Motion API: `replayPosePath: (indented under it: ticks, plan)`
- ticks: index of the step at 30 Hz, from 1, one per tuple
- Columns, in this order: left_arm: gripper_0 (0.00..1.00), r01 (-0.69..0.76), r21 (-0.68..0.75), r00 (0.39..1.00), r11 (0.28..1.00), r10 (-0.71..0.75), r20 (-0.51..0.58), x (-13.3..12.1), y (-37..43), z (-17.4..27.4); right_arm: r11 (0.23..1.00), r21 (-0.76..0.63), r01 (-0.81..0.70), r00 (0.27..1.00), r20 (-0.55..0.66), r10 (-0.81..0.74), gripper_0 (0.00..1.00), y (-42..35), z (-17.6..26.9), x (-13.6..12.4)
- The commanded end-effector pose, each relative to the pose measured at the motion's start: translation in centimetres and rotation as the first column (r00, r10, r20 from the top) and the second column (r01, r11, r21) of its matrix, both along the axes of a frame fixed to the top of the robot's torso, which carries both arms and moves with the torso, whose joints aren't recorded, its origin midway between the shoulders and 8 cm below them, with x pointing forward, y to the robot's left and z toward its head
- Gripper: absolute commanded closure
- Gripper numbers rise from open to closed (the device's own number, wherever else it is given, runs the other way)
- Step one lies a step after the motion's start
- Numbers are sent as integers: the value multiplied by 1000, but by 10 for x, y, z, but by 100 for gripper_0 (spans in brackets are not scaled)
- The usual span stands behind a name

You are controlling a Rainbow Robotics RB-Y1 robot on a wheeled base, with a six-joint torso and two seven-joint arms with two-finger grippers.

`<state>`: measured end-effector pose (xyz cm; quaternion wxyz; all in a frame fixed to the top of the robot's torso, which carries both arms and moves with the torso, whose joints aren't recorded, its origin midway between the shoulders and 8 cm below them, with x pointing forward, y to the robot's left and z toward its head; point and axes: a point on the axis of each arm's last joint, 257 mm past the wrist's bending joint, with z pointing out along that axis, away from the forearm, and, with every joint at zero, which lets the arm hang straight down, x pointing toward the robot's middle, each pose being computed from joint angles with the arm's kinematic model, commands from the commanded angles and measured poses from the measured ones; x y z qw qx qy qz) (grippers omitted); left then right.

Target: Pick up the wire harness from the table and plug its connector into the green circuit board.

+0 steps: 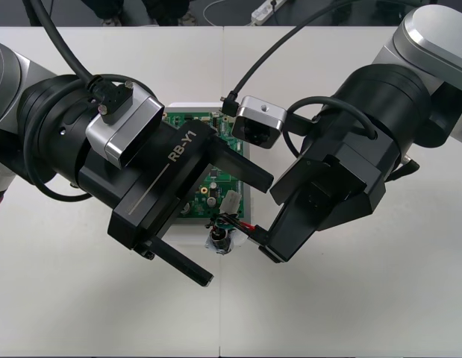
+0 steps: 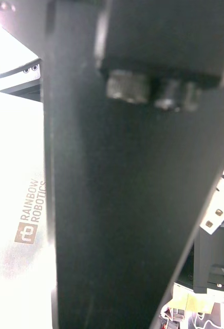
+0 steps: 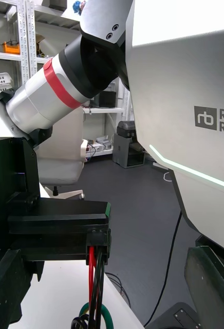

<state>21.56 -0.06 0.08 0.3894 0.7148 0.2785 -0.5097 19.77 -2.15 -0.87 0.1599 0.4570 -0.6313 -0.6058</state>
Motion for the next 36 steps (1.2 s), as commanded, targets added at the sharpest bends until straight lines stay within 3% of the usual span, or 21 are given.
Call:
replayPosePath:
  ticks: [1, 9, 10, 11, 12, 13, 36]
  plan:
    - [9, -5, 6, 1000, 1000, 5, -3, -5, -12, 15, 998, -17, -55, 998, 8, 55, 100, 3, 10, -13]
    - [8, -11, 8, 1000, 1000, 11, -8, -2, -12, 15, 998, -17, -55, 998, 8, 55, 100, 3, 10, -13]
    - [15, -13, 7, 1000, 1000, 13, -10, -2, -12, 15, 998, -17, -55, 998, 8, 55, 100, 3, 10, -13]
    - [29, -13, 7, 1000, 1000, 13, -10, -2, -12, 15, 998, -17, -55, 998, 8, 55, 100, 3, 10, -13]
    - [81, -13, 7, 1000, 1000, 13, -10, -2, -12, 15, 998, -17, -55, 998, 8, 55, 100, 3, 10, -13]
    - [100, -14, 8, 1000, 1000, 14, -9, -1, -12, 15, 998, -17, -55, 998, 8, 55, 100, 3, 10, -13]
    - [100, -29, 4, 999, 1000, 29, -15, 3, -11, 16, 998, -17, -55, 998, 8, 55, 100, 3, 10, -13]
